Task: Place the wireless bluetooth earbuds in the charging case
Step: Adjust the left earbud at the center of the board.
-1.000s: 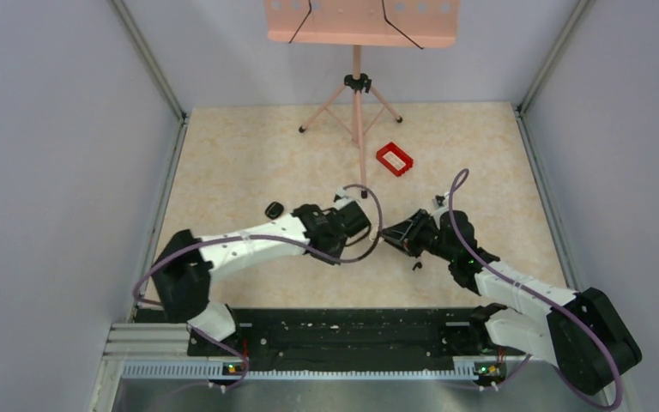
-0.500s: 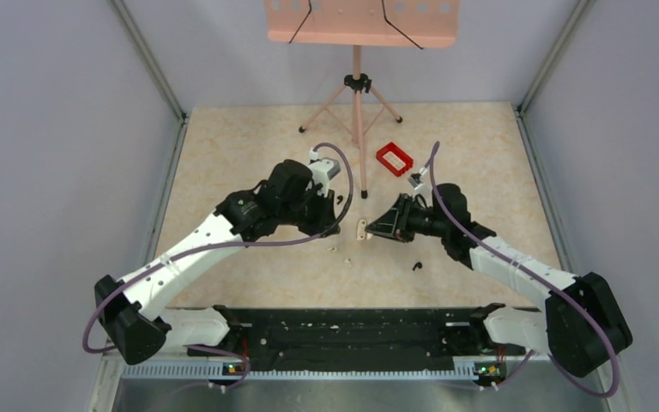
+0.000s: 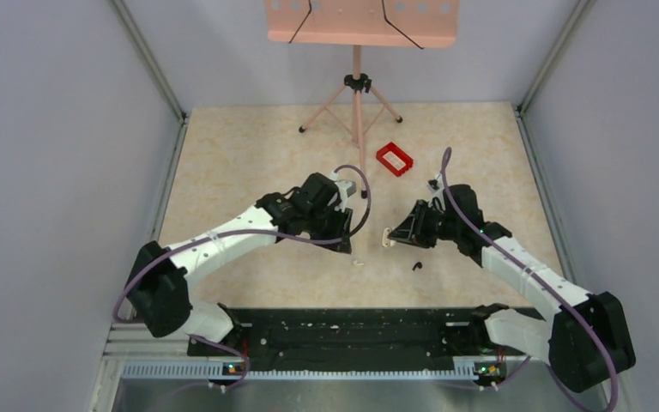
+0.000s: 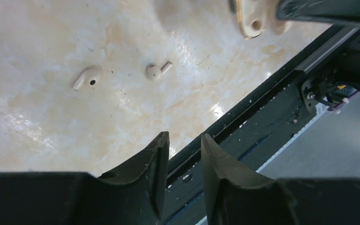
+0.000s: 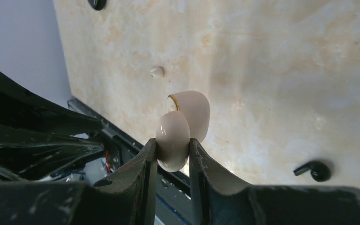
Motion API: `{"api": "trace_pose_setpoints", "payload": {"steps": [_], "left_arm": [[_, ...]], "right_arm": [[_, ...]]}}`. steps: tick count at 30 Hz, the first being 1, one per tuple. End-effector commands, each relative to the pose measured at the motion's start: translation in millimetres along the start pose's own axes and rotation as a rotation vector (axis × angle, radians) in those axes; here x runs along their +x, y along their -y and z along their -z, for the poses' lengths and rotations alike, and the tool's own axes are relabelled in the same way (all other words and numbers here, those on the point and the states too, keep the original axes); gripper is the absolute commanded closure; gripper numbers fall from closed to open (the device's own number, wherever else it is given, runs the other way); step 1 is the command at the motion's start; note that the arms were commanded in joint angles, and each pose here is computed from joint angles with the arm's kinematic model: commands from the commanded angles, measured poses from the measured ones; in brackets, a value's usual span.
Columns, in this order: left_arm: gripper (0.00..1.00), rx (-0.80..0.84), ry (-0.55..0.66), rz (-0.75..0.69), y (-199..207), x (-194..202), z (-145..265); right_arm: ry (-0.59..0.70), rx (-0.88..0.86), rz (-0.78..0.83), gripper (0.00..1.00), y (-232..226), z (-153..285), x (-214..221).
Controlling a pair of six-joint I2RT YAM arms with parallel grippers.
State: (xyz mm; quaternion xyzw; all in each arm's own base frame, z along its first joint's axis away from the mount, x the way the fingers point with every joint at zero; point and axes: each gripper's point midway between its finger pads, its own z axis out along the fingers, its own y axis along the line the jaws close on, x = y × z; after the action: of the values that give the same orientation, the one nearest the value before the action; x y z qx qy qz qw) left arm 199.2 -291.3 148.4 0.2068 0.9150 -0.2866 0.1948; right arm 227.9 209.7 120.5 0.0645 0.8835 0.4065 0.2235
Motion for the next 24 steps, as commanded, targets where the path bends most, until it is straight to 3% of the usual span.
{"api": "trace_pose_setpoints", "payload": {"steps": [1, 5, 12, 24], "left_arm": [[0.61, -0.024, -0.045, 0.075, -2, 10, -30], [0.59, -0.091, -0.128, 0.186, -13, 21, -55], [0.56, -0.218, -0.145, 0.359, -33, 22, -78], [0.55, -0.042, -0.138, 0.646, -36, 18, -91]], "right_arm": [[0.080, 0.100, 0.035, 1.00, 12, 21, -14], [0.092, 0.101, 0.024, 1.00, 14, 25, -11], [0.091, 0.090, 0.028, 1.00, 13, 25, -10], [0.075, 0.057, 0.034, 1.00, 8, 24, -7]]}}
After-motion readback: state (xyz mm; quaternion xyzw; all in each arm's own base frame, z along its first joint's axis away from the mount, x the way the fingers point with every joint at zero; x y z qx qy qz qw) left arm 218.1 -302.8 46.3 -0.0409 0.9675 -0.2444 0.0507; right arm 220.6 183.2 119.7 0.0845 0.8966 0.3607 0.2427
